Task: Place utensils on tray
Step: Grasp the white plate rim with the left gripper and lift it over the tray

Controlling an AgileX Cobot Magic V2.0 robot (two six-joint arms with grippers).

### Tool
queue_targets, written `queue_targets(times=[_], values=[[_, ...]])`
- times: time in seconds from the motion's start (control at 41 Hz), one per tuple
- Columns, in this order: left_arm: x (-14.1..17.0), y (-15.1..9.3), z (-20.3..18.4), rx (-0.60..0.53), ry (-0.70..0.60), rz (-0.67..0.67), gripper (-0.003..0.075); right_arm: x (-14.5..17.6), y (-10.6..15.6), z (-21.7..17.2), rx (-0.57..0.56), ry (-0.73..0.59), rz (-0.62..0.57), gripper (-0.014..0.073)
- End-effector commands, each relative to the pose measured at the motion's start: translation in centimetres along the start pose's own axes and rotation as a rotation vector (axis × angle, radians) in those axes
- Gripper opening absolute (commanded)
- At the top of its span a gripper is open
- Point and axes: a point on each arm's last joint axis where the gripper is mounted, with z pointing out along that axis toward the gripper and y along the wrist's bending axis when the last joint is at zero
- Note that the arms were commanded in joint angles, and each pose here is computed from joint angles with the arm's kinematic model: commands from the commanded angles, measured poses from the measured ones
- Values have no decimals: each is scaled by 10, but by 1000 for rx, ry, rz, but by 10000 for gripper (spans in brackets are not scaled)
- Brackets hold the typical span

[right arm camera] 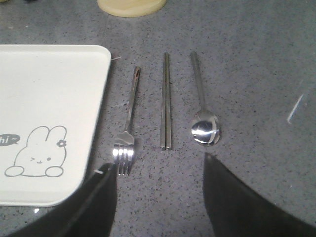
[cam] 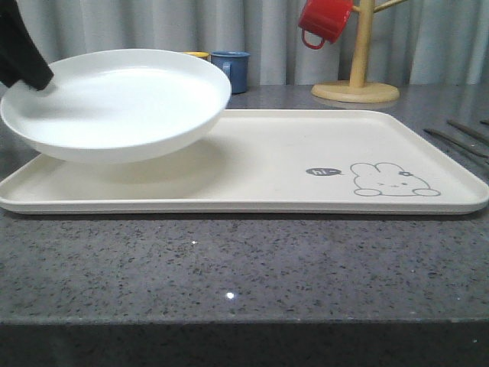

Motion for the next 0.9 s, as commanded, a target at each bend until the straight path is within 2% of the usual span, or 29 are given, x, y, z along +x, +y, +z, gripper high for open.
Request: queue_targets(times=[0.0,0.317,0.708,0.781,0.879], values=[[-15,-15,-15,-18,-115,19,-18,-15,1,-4,3,-87,-20,425],[-17,-14,-9,-24,-129,-37,-18,-15,1,-4,3,-87,-20,425],[-11,2,38,14,2,-128,-9,-15,1,-4,3,-87,-20,425],[-9,3,40,18,21,-129,51,-15,1,-4,3,-87,-20,425],[-9,3,40,15,22,-125,207,-15,1,-4,3,-87,-20,425]])
